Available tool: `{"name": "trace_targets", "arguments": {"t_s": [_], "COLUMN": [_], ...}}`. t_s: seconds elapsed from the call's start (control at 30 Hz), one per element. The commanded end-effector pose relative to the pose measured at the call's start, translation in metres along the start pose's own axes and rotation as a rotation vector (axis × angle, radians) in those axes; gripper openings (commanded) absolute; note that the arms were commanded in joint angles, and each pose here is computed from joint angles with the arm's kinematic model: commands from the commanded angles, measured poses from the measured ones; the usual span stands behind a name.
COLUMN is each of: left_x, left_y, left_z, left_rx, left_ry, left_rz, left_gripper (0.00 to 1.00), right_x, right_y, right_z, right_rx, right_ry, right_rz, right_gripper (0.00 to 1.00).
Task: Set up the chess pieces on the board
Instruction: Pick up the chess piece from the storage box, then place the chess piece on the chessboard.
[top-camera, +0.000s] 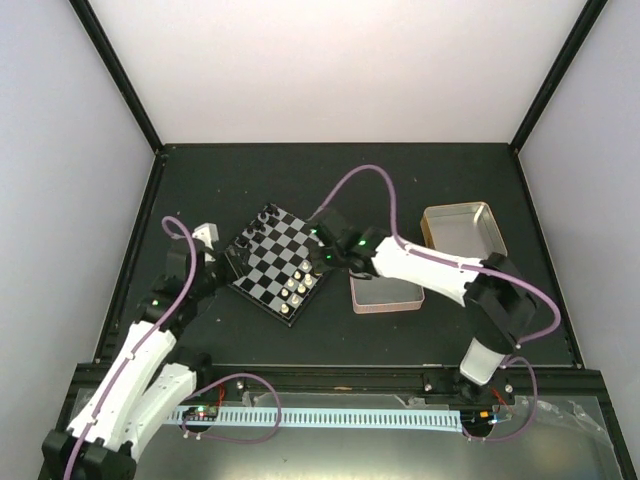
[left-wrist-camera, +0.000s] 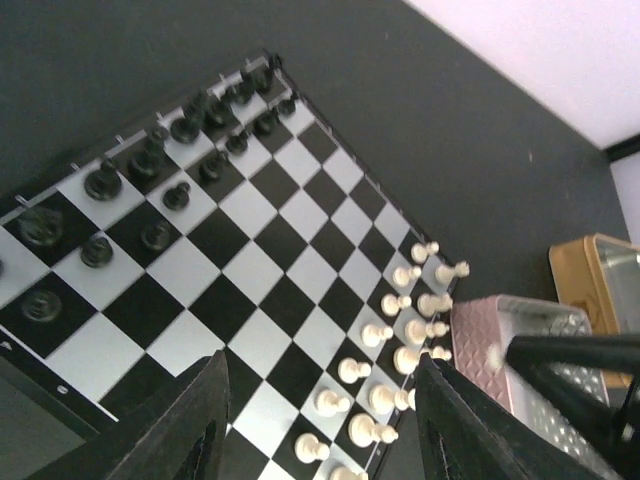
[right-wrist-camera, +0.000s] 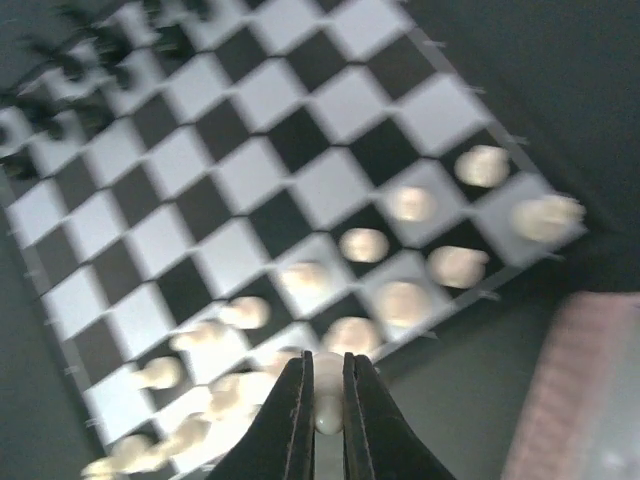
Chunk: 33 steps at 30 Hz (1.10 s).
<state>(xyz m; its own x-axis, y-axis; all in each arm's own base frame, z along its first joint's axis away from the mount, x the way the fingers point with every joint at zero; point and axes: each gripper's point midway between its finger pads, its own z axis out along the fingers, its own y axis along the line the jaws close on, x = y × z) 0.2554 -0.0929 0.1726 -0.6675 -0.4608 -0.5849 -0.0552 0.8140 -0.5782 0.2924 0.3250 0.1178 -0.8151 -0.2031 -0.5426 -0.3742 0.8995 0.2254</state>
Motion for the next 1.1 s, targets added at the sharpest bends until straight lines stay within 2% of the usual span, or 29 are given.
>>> {"name": "trace_targets", "arguments": {"t_s": [0.0,0.23,0.37,0.73,1.07], "left_x": [-0.014,-0.033,-0.034,-0.032,-0.031], "left_y": [0.016,0.026,0.036,0.047,0.049], "left_z": [-0.019,-0.060,-0.073,-0.081,-0.080], "left_rx": [-0.070,-0.088,-0.096,-0.144,-0.153], "left_ry": [-0.134,-0.346,-0.428,-0.453,-0.452], "left_rz": [-0.046,-0.056,-0.076,-0.083,-0.081], "left_gripper": [0.53,0.57,0.60,0.63,0.65], "right_x": [0.008,0.042,0.065,0.086,0.089], "right_y": [0.066,0.139,0.143,0.139,0.129], "right_z": [0.003,0.013,0.031,0.053,0.070], "right_rx": [-0.107,-0.171,-0.136,-0.112,-0.035], "right_ry": [0.026,0.098,0.194,0.295,0.323], "right_rz": [-0.173,-0.462,-0.551,-0.570,-0.596], "right_gripper": [0.01,0.02,0.02,0.02,0.05]}}
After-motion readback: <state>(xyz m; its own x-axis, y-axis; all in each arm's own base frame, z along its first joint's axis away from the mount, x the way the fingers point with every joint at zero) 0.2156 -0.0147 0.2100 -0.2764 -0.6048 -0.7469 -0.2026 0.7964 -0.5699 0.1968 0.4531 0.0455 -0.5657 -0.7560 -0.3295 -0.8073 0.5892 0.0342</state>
